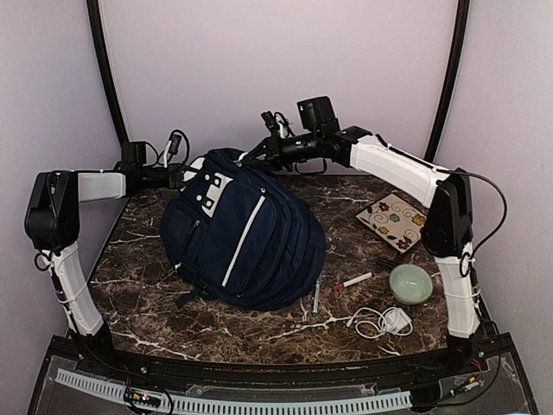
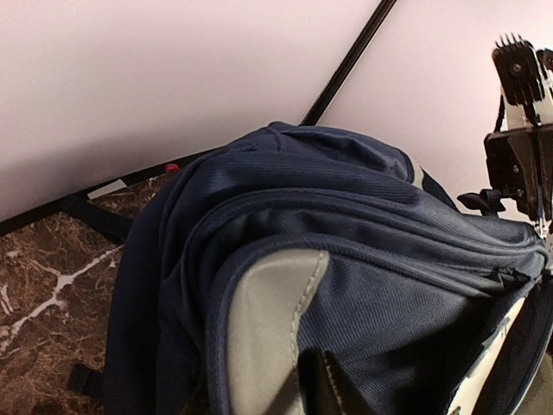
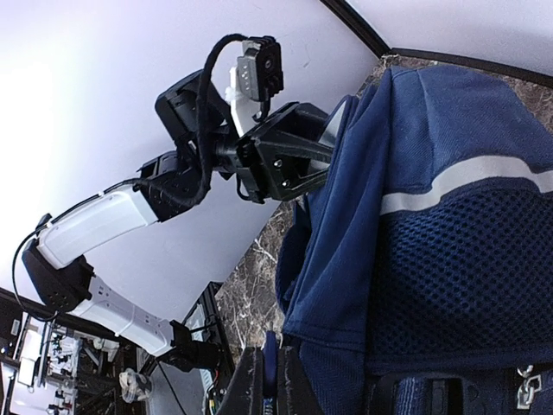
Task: Pack the student bag
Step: Hold the student bag, then put down the student bag at the center of the board.
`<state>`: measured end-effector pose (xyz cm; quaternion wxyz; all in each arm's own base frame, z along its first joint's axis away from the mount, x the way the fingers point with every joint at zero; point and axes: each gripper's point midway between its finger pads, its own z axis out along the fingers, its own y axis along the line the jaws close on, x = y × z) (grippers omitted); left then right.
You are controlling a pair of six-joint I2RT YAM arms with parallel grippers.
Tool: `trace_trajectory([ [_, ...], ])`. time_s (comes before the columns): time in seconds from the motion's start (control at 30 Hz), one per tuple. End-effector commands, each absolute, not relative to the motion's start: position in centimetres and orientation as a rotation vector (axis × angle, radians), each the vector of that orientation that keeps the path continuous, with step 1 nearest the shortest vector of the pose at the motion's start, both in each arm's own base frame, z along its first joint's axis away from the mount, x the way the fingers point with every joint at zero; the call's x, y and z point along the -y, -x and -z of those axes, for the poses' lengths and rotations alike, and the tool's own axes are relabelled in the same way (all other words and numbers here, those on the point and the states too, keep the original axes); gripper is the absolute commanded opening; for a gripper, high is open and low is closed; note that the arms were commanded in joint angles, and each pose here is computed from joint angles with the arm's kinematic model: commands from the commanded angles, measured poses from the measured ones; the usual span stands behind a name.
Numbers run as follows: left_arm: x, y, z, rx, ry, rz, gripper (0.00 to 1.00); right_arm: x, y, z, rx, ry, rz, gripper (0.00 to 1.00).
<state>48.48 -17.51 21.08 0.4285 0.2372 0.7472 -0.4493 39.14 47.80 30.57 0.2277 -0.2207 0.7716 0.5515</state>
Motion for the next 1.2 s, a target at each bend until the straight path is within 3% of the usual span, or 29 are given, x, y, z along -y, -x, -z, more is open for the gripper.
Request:
trace_trajectory([
  [0.0, 22.4, -41.9, -26.7, -1.617, -0.858, 1.283, 0.19, -49.6, -42.4, -36.4, -1.818, 0.544, -1.458, 0.00],
  [0.07, 22.2, -41.8, -26.9, -1.620, -0.843, 1.258, 0.01, -49.6, -43.9, -36.2, -1.800, 0.479, -1.423, 0.00],
  [0.23, 22.0, -41.6, -27.6, -1.621, -0.831, 1.191, 0.00, -49.5, -44.8, -36.6, -1.763, 0.429, -1.410, 0.03],
  [0.4, 21.1, -41.1, -28.6, -1.600, -0.810, 1.067, 0.00, -46.9, -44.1, -36.8, -1.788, 0.457, -1.336, 0.35],
  [0.5, 20.5, -41.0, -29.0, -1.608, -0.774, 1.006, 0.00, -43.5, -43.8, -35.8, -1.847, 0.431, -1.285, 0.46],
  [0.7, 18.1, -43.1, -26.7, -1.798, -0.571, 0.848, 0.00, -37.2, -41.8, -33.2, -1.997, 0.413, -1.026, 0.50],
  [0.83, 14.6, -44.5, -22.5, -2.037, -0.332, 0.726, 0.00, -35.3, -39.7, -29.4, -2.126, 0.425, -0.933, 0.51],
  [1.0, 12.4, -44.1, -19.1, -2.147, -0.179, 0.664, 0.01, -33.8, -37.6, -25.1, -2.240, 0.424, -0.841, 0.50],
  [1.03, 12.2, -44.0, -18.5, -2.167, -0.168, 0.653, 0.07, -33.7, -37.3, -24.4, -2.255, 0.429, -0.836, 0.50],
  [1.1, 11.8, -44.0, -17.9, -2.196, -0.156, 0.625, 0.38, -33.7, -36.6, -22.9, -2.290, 0.440, -0.835, 0.50],
  [1.17, 11.4, -43.9, -17.9, -2.200, -0.158, 0.595, 0.55, -33.8, -36.0, -21.6, -2.321, 0.449, -0.832, 0.50],
])
